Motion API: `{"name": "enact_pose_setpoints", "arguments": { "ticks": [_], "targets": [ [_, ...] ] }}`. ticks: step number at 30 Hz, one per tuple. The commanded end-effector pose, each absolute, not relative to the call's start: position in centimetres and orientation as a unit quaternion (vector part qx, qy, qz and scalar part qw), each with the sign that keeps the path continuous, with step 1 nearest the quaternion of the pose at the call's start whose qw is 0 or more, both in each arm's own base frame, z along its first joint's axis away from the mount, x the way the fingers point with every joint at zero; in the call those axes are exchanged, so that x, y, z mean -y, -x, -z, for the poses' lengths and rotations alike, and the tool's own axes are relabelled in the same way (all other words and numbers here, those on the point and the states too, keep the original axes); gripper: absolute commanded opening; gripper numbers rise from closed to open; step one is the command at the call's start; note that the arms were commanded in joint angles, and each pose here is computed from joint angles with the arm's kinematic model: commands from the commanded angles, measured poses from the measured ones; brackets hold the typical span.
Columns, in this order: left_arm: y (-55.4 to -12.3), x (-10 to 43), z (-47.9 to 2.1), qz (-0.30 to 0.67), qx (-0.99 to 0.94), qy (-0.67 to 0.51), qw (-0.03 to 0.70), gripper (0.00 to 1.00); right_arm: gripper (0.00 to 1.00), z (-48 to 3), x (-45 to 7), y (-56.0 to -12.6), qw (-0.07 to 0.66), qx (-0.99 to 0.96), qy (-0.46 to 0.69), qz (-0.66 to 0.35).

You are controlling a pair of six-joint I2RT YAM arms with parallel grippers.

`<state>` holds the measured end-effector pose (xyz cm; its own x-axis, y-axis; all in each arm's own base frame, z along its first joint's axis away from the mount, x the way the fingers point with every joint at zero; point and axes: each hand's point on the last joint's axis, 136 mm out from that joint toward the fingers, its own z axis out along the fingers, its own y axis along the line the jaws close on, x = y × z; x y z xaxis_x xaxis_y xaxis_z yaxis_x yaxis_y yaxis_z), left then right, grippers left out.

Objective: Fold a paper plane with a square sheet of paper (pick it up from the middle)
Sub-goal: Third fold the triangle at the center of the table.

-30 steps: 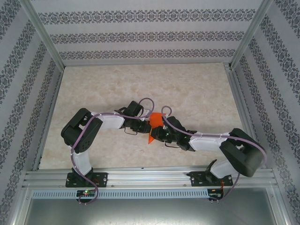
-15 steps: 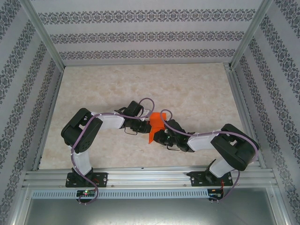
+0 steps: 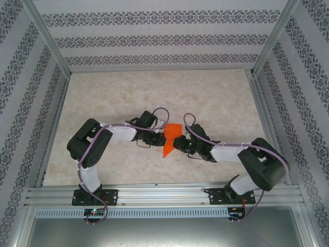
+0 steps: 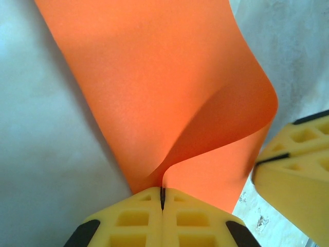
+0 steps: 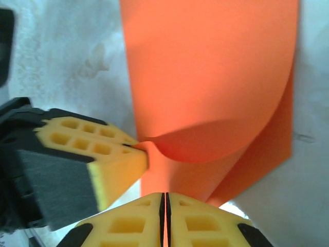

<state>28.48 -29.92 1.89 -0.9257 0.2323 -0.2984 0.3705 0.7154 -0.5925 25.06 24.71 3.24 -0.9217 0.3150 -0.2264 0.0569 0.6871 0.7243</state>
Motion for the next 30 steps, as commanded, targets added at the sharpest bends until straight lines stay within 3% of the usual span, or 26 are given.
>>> {"name": "enact_pose_setpoints", "arguments": {
  "ticks": [1, 6, 15, 23, 30],
  "targets": [
    [-26.4, 27.5, 2.0, 0.288, -0.944, -0.154, 0.048, 0.01, 0.12, -2.2, -24.6, -25.3, 0.163, -0.909, -0.094, -0.372],
    [-26.5, 27.5, 2.1, 0.287, -0.944, -0.153, 0.049, 0.01, 0.11, -0.3, -23.7, -24.6, 0.142, -0.916, -0.114, -0.357],
    [-26.5, 27.5, 2.0, 0.285, -0.945, -0.153, 0.05, 0.0, 0.13, -5.7, -23.4, -26.3, 0.186, -0.893, -0.091, -0.399],
    [-26.5, 27.5, 2.0, 0.285, -0.945, -0.153, 0.049, 0.0, 0.12, -3.6, -22.9, -27.3, 0.157, -0.895, -0.1, -0.405],
    [-26.3, 27.2, 2.0, 0.28, -0.946, -0.155, 0.048, 0.0, 0.11, -0.2, -20.6, -25.4, 0.119, -0.924, -0.13, -0.339]
  ]
}}
